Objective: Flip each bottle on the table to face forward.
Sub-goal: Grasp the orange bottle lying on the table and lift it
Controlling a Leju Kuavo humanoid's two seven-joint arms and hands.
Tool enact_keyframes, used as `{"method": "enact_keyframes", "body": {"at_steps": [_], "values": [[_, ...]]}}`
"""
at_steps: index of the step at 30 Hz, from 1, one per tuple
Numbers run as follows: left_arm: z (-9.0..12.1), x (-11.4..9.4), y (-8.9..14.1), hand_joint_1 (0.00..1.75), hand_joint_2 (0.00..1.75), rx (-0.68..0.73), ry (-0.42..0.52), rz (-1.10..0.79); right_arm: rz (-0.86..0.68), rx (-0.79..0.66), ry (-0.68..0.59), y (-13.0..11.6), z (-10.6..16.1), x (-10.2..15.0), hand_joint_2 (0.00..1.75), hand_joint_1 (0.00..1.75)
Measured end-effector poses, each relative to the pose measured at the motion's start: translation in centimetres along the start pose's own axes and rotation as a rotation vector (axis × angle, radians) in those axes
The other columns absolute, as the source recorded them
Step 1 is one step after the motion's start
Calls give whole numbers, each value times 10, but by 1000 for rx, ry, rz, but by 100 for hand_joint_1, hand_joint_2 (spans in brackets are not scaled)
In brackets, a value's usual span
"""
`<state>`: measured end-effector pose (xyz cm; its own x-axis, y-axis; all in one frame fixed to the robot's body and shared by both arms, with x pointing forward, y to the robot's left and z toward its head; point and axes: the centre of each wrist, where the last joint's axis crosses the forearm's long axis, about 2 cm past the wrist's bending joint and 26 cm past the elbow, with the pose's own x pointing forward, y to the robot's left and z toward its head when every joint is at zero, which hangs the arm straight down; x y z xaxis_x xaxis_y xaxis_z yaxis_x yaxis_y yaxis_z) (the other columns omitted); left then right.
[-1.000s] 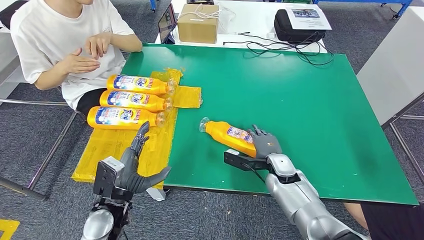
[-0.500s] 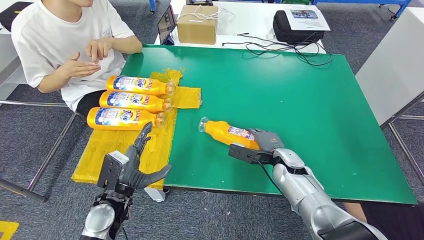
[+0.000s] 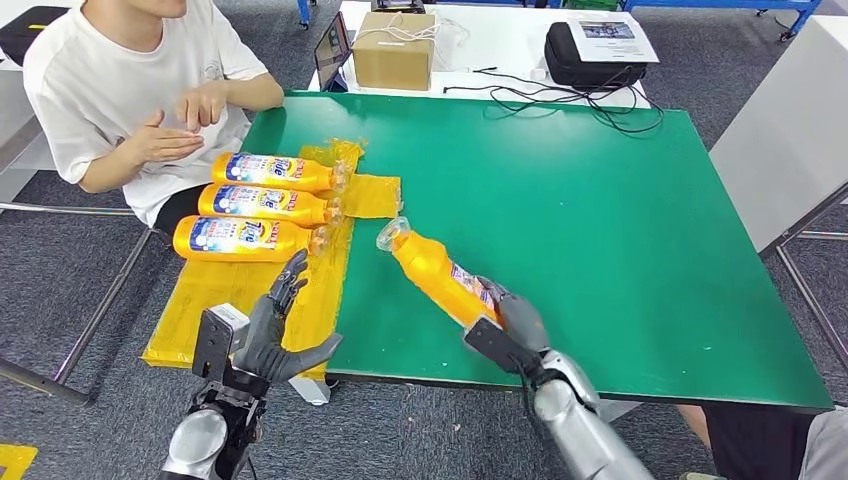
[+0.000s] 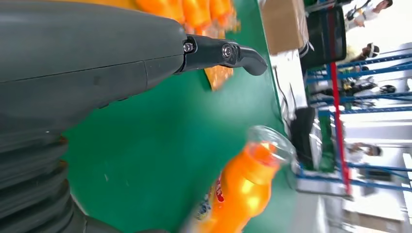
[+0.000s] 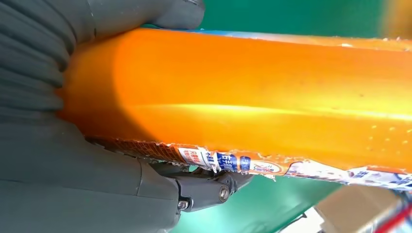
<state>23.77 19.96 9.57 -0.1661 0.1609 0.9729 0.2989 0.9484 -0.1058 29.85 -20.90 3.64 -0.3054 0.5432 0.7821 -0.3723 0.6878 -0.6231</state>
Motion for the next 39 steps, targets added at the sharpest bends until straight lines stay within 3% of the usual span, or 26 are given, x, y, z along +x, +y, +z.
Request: {"method": "enact_keyframes", "body": {"at_steps": [4, 8, 18, 24, 32, 39], "values": [[9, -9, -19, 0, 175, -16, -24, 144, -159, -195, -76, 25, 17, 31, 175, 175], [17, -15, -40, 0, 175, -76, -56, 258, -253, -387, -189, 20, 20, 55, 175, 175], [21, -20, -56, 0, 175, -162, -31, 326, -312, -529, -270, 8, 22, 74, 175, 175], [18, -22, -68, 0, 175, -238, -20, 381, -305, -452, -333, 17, 16, 85, 175, 175], [-1, -15, -72, 0, 175, -246, -49, 368, -274, -262, -450, 54, -2, 120, 175, 175], [-5, -12, -73, 0, 175, -232, -41, 410, -236, -173, -512, 81, -6, 138, 175, 175]]}}
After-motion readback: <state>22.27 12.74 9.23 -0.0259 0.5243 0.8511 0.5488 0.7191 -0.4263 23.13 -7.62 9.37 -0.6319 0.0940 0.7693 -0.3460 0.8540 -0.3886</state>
